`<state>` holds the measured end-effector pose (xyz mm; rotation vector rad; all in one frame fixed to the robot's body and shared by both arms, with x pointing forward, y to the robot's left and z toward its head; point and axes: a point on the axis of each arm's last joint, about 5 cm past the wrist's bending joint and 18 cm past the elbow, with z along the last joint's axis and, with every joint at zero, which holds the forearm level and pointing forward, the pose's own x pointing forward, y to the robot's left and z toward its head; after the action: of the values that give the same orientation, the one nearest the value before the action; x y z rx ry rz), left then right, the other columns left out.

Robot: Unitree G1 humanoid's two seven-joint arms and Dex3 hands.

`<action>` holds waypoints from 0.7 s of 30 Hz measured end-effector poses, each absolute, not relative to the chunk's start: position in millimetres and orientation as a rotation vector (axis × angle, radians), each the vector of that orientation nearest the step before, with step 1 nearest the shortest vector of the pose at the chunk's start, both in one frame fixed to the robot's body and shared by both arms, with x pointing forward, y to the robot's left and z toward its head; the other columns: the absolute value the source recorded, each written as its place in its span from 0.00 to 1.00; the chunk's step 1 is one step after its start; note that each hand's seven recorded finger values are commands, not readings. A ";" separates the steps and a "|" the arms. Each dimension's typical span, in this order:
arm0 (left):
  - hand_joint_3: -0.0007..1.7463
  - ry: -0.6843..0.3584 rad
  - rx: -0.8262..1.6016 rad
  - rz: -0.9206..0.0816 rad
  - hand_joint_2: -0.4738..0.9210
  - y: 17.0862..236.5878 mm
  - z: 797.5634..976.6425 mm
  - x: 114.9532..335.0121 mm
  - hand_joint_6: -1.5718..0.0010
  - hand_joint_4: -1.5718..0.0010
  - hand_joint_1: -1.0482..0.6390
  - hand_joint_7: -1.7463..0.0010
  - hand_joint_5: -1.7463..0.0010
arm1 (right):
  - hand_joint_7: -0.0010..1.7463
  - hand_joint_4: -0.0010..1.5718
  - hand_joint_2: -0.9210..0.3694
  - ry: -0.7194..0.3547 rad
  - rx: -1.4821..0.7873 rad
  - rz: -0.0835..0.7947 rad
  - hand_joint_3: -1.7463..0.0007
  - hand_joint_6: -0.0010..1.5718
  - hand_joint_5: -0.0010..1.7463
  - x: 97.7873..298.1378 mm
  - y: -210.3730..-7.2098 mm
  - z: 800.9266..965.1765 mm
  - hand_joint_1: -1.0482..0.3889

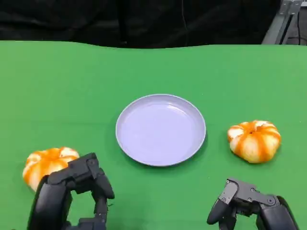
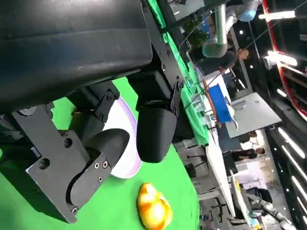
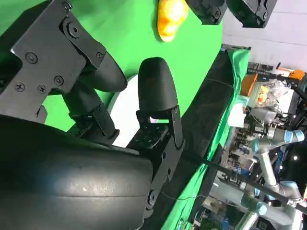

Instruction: Grasp the bread from the table and place it into the plate.

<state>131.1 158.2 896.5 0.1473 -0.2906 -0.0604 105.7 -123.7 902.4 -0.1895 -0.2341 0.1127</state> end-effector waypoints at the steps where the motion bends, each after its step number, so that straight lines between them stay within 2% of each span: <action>1: 0.65 -0.271 0.178 -0.053 0.59 159.2 897.9 131.5 0.65 0.68 0.57 0.50 0.31 | 0.84 0.57 0.56 -0.234 -0.189 0.112 0.07 0.52 1.00 105.6 -123.9 902.5 0.71; 2: 0.64 -0.253 0.201 -0.042 0.59 160.3 898.7 131.8 0.65 0.69 0.57 0.51 0.32 | 0.84 0.57 0.56 -0.233 -0.188 0.111 0.07 0.52 1.00 105.5 -124.1 902.6 0.71; 3: 0.47 -0.242 0.214 -0.038 0.68 160.9 899.4 132.0 0.75 0.80 0.47 0.57 0.33 | 0.84 0.56 0.56 -0.233 -0.188 0.109 0.07 0.52 1.00 105.4 -124.4 902.6 0.72; 4: 0.25 -0.228 0.265 -0.043 0.81 161.6 901.1 132.5 0.82 0.90 0.40 0.62 0.32 | 0.84 0.56 0.56 -0.233 -0.188 0.108 0.06 0.52 1.00 105.3 -124.5 902.7 0.72; 5: 0.16 -0.206 0.343 -0.053 0.87 164.0 903.0 133.3 0.85 0.94 0.37 0.64 0.31 | 0.84 0.56 0.56 -0.234 -0.188 0.108 0.06 0.52 1.00 105.3 -124.3 902.9 0.72; 7: 0.07 -0.158 0.500 -0.063 0.92 171.7 906.5 135.6 0.87 0.98 0.33 0.67 0.33 | 0.84 0.56 0.56 -0.235 -0.188 0.107 0.06 0.52 1.00 105.0 -124.3 903.1 0.72; 8: 0.04 -0.142 0.547 -0.064 0.93 174.8 908.0 137.2 0.88 0.99 0.31 0.69 0.39 | 0.84 0.56 0.56 -0.235 -0.186 0.106 0.06 0.52 1.00 104.9 -124.0 903.2 0.72; 10: 0.03 -0.125 0.610 -0.068 0.94 178.7 912.1 140.7 0.88 1.00 0.30 0.70 0.42 | 0.85 0.56 0.56 -0.235 -0.182 0.106 0.05 0.52 1.00 104.8 -123.3 903.4 0.72; 12: 0.02 -0.112 0.657 -0.072 0.97 181.0 915.0 142.6 0.91 1.00 0.26 0.73 0.54 | 0.85 0.56 0.56 -0.235 -0.176 0.105 0.05 0.52 1.00 104.9 -122.3 903.7 0.72; 16: 0.01 -0.042 0.889 -0.075 0.97 189.4 923.7 149.7 0.95 1.00 0.24 0.77 0.68 | 0.85 0.56 0.56 -0.238 -0.170 0.103 0.05 0.52 1.00 105.5 -121.1 904.1 0.72; 21: 0.01 -0.007 1.098 -0.075 0.98 192.8 935.4 163.4 0.94 1.00 0.24 0.79 0.71 | 0.85 0.56 0.57 -0.246 -0.175 0.105 0.05 0.52 1.00 107.1 -120.1 905.0 0.73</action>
<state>163.4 192.8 935.4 1.0983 -0.0067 -0.0752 107.1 -120.1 905.0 -0.1752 -0.2458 0.1053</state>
